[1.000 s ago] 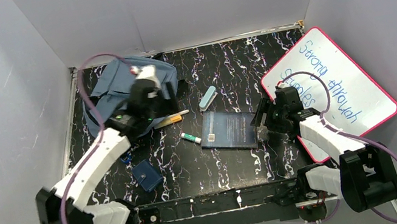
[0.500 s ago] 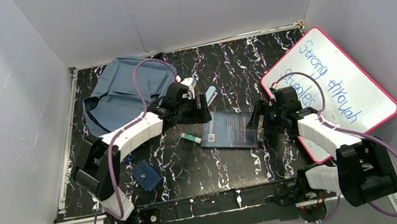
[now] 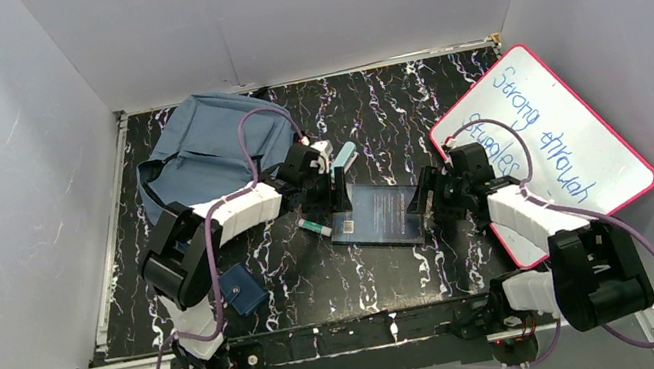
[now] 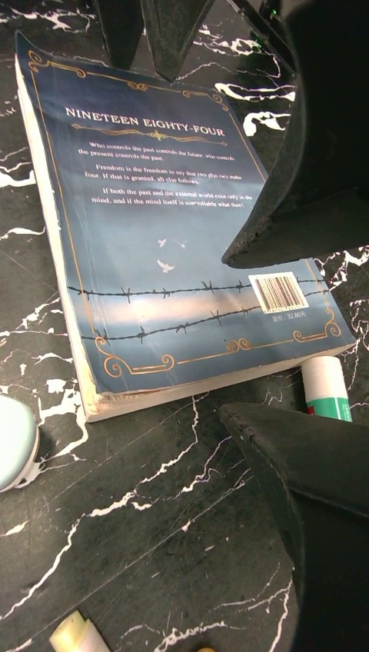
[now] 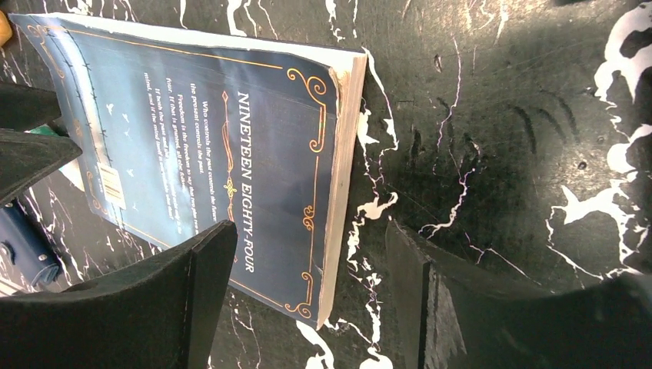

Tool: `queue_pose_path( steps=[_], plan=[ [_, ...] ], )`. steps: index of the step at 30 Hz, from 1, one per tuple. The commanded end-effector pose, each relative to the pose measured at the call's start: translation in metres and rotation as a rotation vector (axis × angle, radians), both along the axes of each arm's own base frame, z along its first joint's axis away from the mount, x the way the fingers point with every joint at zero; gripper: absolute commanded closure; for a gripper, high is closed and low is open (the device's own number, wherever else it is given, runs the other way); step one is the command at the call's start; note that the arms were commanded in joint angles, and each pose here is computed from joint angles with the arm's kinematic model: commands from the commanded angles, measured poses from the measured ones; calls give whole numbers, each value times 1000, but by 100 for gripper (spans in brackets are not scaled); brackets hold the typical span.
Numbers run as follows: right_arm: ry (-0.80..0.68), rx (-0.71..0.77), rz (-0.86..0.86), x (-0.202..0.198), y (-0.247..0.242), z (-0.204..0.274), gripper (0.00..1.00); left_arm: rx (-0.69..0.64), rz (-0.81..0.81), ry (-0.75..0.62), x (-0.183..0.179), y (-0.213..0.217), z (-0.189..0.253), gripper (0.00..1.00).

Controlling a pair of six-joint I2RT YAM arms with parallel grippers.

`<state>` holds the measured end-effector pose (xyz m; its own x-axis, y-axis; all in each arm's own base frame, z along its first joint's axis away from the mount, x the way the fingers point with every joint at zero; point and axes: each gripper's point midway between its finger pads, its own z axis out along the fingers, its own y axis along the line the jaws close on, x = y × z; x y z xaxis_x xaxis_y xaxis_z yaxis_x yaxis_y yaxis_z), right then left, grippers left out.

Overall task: Pack the student bag
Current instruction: Pick up the book from the center of the board.

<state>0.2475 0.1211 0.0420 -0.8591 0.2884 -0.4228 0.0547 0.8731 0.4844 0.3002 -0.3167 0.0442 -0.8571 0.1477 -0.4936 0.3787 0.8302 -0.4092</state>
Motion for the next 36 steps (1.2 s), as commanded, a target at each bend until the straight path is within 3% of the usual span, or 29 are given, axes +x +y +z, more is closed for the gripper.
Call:
queue_pose_path(
  steps=[1,14,25,29,36],
  plan=[
    [-26,18,29,7,5,1,22,-32,-44,-6,0,-14,6,39],
    [53,42,17,2,9,-21,38,-24,-93,27,-14,-27,-5,51],
    [33,50,5,5,10,-24,81,-20,-102,26,-15,-30,-6,53],
    [11,77,6,5,13,-16,100,-25,-102,-3,-9,-33,3,50],
    [-20,92,-18,9,13,6,100,3,-69,-184,18,-25,47,31]
  ],
)
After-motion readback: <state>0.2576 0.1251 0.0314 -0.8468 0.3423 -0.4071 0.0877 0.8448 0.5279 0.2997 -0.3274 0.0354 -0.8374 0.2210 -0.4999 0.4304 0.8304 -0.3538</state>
